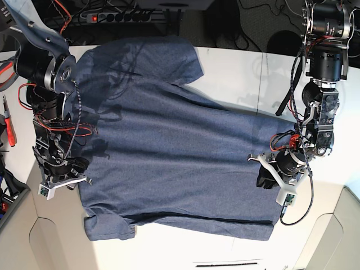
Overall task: Layout the t-shirt on the table in an organized manner, then fold the t-shirt properly
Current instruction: 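Move the right gripper along the shirt side toward the hem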
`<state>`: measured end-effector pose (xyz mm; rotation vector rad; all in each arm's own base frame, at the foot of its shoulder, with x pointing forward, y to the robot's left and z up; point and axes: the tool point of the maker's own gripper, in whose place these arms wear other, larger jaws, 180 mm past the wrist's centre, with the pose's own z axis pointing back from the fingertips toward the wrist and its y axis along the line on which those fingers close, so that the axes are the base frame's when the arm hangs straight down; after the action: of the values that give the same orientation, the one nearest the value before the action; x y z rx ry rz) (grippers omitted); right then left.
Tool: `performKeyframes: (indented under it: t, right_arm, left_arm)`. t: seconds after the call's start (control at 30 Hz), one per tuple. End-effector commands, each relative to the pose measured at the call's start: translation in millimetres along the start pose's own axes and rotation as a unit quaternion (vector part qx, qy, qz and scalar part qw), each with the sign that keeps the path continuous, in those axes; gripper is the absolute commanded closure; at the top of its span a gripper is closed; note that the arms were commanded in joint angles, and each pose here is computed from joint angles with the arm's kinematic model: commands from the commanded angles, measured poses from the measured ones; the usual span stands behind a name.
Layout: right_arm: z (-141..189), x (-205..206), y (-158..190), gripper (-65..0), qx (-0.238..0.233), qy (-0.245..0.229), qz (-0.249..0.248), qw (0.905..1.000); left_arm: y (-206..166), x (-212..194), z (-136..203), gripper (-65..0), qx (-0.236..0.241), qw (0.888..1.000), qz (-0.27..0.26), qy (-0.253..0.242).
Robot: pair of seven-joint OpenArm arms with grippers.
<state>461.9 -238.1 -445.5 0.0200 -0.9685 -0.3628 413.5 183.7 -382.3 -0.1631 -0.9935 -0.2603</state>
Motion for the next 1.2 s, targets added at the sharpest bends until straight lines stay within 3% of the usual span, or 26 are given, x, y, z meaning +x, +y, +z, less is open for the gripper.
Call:
performKeyframes:
  t: [0.0,0.07,0.43,0.83,1.17]
  right_arm:
    - [-2,29,6,-30.6,0.007,-0.035,-0.003,0.9994]
    - [-2,28,10,-35.6,0.010,-0.034,-0.004,0.9994]
    - [-1,10,61,-35.6,0.058,-0.020,-0.041,0.9973]
    - [-1,5,48,-35.5,0.028,-0.018,-0.041,0.9986]
    - [6,-31,28,-35.3,0.012,-0.001,-0.036,0.9993]
  left_arm:
    - [6,22,2,-18.0,0.004,1.000,-0.004,-0.029]
    - [6,22,2,-18.0,0.004,1.000,-0.004,-0.029]
    - [6,22,2,-18.0,0.004,1.000,-0.004,-0.029]
    - [7,21,2,-18.0,0.004,1.000,-0.004,-0.026]
    - [6,21,2,-18.0,0.004,1.000,-0.004,-0.026]
